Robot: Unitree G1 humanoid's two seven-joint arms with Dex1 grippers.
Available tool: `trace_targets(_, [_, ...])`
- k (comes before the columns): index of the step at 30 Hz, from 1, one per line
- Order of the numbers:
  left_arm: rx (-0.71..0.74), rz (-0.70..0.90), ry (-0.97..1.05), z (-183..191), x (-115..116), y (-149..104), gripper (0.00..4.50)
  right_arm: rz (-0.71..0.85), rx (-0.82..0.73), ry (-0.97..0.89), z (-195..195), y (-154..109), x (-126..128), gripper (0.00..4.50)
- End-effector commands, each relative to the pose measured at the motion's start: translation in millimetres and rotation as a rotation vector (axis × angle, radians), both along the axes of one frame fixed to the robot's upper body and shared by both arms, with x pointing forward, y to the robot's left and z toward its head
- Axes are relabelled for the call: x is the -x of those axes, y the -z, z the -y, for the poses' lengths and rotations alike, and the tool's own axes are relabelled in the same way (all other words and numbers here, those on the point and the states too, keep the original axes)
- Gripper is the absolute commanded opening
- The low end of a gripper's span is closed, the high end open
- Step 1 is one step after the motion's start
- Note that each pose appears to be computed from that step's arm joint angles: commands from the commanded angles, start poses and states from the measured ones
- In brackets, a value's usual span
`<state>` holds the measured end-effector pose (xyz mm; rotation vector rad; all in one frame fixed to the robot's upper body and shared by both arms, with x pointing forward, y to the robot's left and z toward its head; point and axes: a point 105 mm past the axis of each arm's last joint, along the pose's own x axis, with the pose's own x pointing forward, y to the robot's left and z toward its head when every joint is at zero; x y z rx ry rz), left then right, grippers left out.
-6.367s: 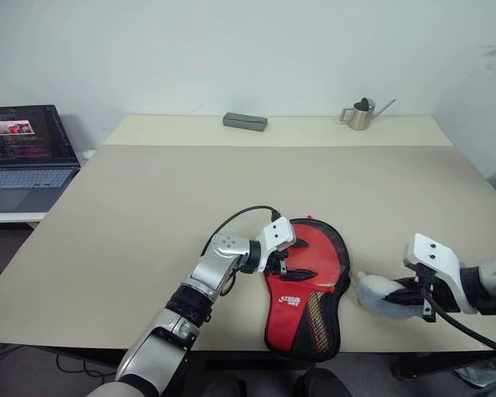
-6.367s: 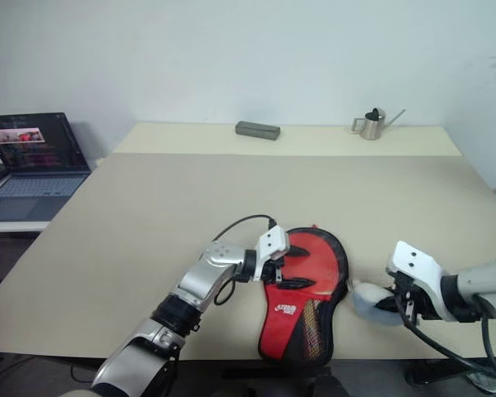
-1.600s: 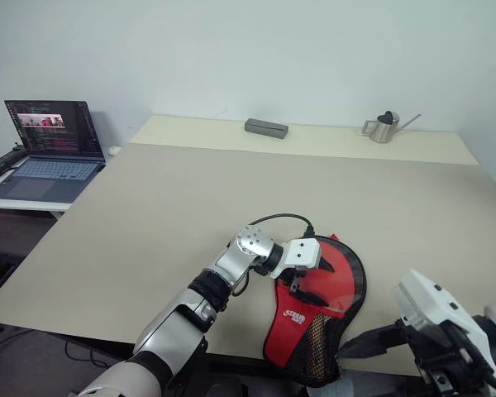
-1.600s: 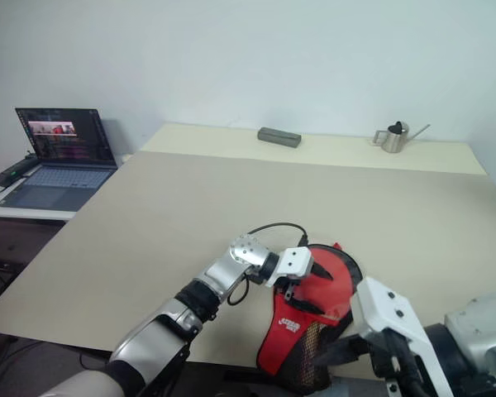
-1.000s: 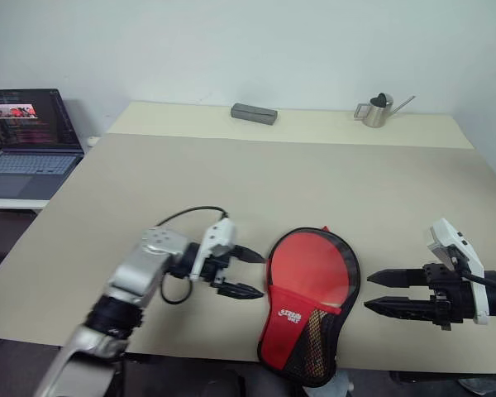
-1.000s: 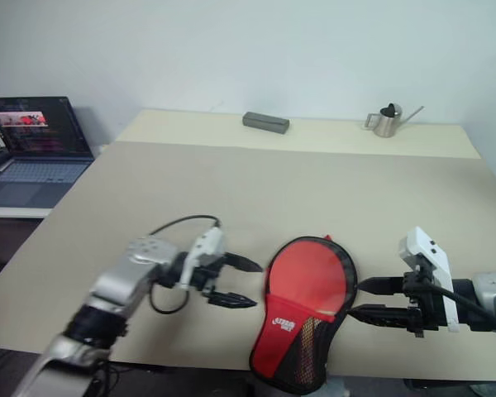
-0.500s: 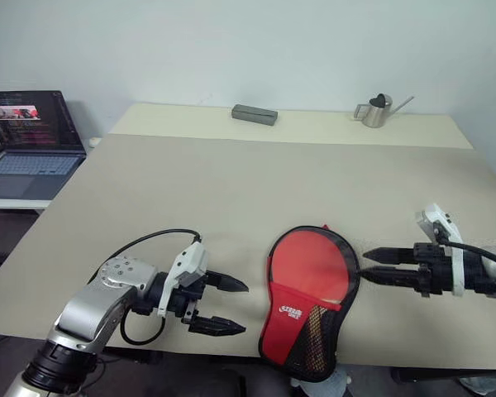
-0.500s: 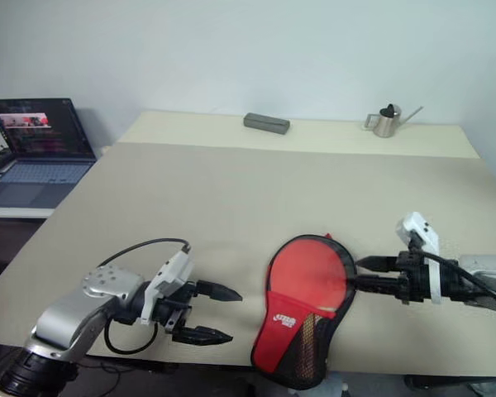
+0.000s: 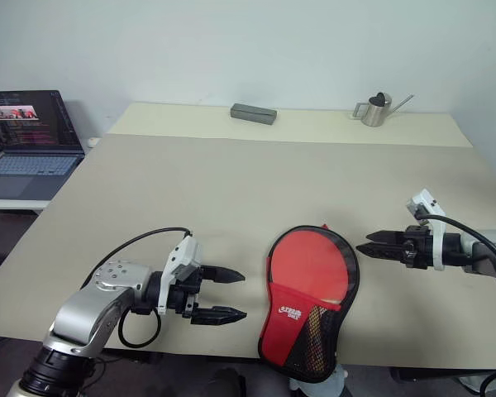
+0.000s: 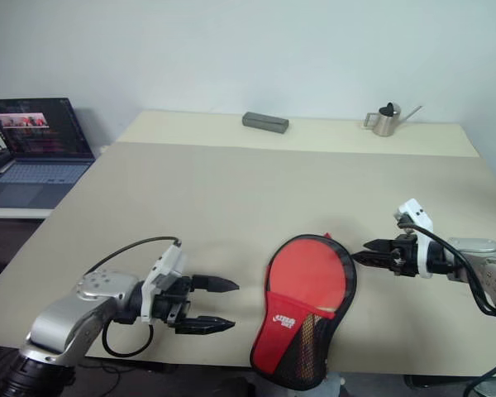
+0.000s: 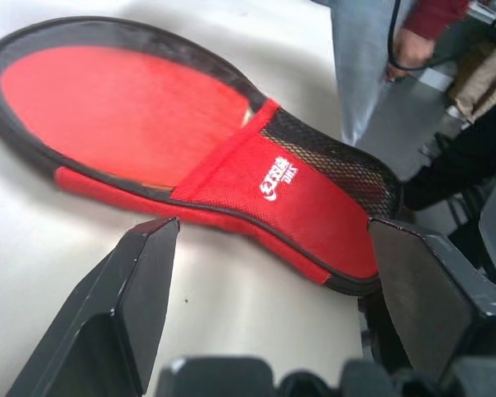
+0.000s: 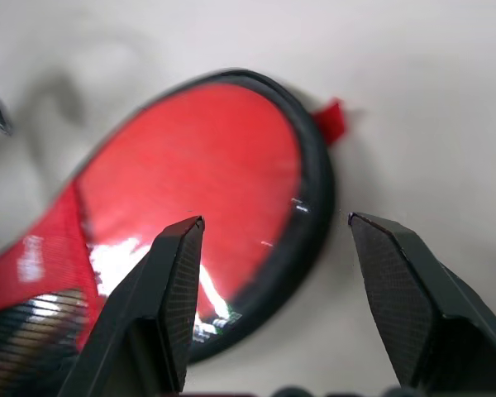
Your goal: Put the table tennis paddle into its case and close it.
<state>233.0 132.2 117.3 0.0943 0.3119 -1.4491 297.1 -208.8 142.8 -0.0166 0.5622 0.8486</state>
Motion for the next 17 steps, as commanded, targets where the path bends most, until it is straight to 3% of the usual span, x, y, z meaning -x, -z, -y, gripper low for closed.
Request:
trace_targets(1, [0.024, 0.068, -0.011, 2.4, 1.2, -15.2, 3.96, 0.088, -0.003, -0.023, 2.4, -17.3, -8.4, 3.05])
trace_targets(9, [0.018, 0.112, -0.041, 9.1, -9.0, -19.4, 3.96, 0.21, -0.012, 0.027, 12.9, -46.2, -34.3, 3.05])
trace_targets(17, [0.039, 0.122, -0.08, 15.4, -28.1, -17.6, 3.96, 0.216, 0.007, 0.014, 11.0, -52.0, -22.4, 3.05])
